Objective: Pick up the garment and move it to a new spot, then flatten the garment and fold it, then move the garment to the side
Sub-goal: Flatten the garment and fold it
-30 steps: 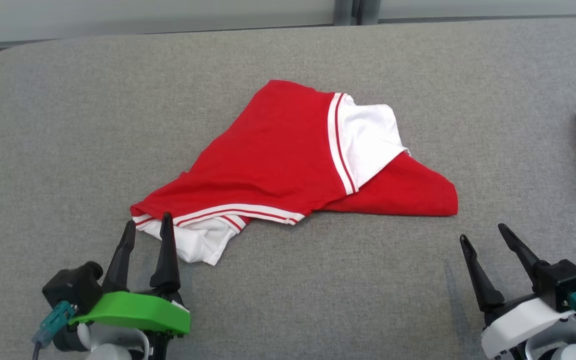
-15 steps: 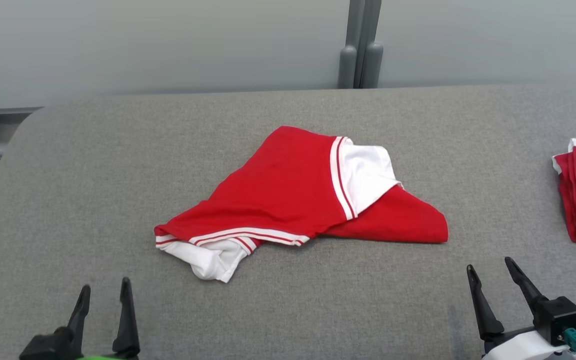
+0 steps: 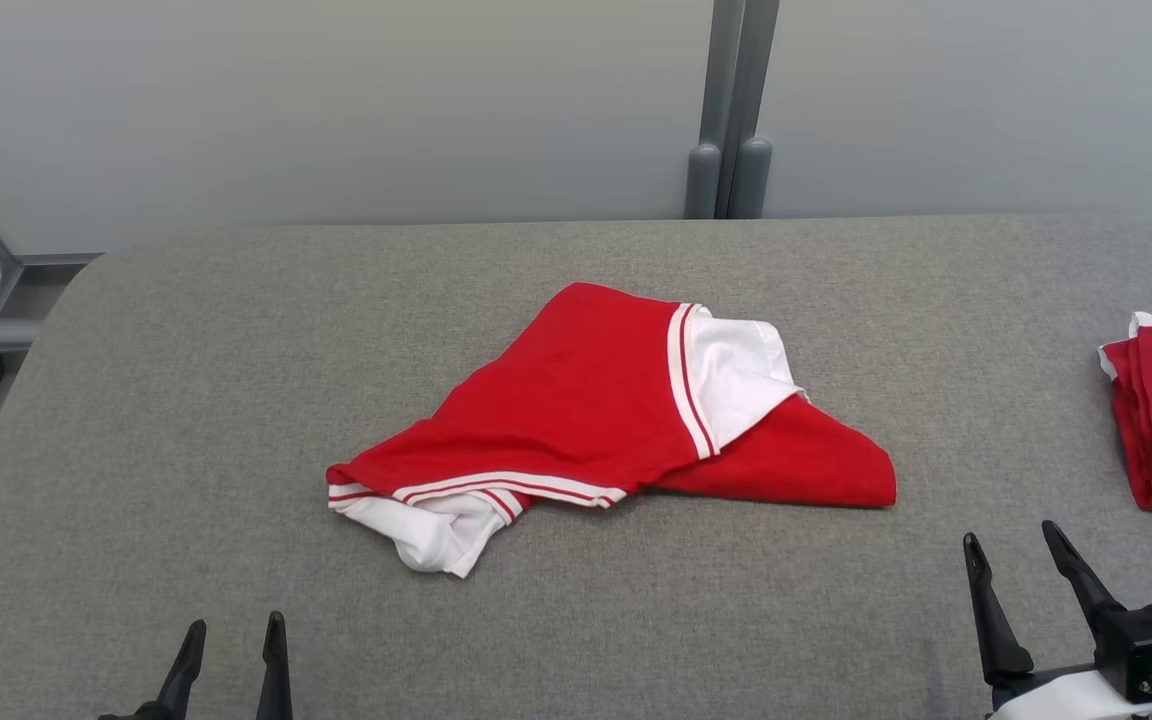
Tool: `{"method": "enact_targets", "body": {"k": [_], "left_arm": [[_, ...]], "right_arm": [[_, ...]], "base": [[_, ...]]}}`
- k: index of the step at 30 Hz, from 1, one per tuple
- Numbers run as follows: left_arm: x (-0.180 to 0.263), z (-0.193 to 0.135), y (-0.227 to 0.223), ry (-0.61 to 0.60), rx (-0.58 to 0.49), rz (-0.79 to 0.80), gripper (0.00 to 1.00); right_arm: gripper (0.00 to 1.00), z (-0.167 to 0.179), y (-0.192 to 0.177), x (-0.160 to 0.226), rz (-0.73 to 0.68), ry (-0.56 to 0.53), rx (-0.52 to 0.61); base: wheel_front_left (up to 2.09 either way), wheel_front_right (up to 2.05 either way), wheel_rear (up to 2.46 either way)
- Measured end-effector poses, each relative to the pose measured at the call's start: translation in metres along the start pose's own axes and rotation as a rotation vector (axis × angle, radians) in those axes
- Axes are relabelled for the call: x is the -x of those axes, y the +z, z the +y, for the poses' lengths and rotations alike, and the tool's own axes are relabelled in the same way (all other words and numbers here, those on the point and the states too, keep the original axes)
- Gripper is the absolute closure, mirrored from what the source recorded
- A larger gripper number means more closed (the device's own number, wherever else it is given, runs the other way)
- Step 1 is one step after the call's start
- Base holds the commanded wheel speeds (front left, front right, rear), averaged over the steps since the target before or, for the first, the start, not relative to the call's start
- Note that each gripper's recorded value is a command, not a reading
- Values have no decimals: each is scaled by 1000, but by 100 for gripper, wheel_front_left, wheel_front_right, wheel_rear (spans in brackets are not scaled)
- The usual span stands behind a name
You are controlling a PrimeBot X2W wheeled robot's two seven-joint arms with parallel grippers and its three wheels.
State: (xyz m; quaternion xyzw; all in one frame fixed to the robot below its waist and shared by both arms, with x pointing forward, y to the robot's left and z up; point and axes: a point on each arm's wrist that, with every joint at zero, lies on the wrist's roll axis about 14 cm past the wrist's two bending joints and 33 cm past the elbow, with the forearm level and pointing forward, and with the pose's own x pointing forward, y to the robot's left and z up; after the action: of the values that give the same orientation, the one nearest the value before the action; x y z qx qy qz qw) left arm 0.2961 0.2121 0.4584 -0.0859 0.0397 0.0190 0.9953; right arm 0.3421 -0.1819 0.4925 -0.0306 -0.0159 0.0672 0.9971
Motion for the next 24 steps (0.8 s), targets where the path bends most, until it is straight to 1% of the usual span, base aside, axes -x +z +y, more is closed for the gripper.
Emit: {"method": "enact_targets", "body": {"k": [6,9,10,14,17,19,20,21,24], "left_arm": [[-2,-4,-6,-9,19,10,0],[-8,-11,-12,-29,29,28,0],[-10,-15,-16,-40,37,40,0],[-28,-28,-24,-71,77,73,0],[-48,-38,-32,-86,136,126,0],[-60,-45,-39,-86,200,169,0],[-66,-46,-41,-82,223,189,0],[-82,-45,-51,-73,249,245,0],[-89,-42,-66,-57,256,308,0]], "right_arm": [[0,2,-15,0,48,5,3],[0,11,-32,-3,104,59,42],[0,10,-33,-7,110,58,44],[0,6,-40,-29,134,71,74],[0,1,-43,-52,147,74,98],[0,-3,-48,-66,164,70,103],[0,-5,-53,-72,181,68,106],[0,0,-67,-88,222,87,101],[0,14,-89,-96,284,129,94]], "base": [[0,0,0],[0,0,0],[0,0,0],[0,0,0],[0,0,0],[0,0,0],[0,0,0],[0,0,0],[0,0,0]]}}
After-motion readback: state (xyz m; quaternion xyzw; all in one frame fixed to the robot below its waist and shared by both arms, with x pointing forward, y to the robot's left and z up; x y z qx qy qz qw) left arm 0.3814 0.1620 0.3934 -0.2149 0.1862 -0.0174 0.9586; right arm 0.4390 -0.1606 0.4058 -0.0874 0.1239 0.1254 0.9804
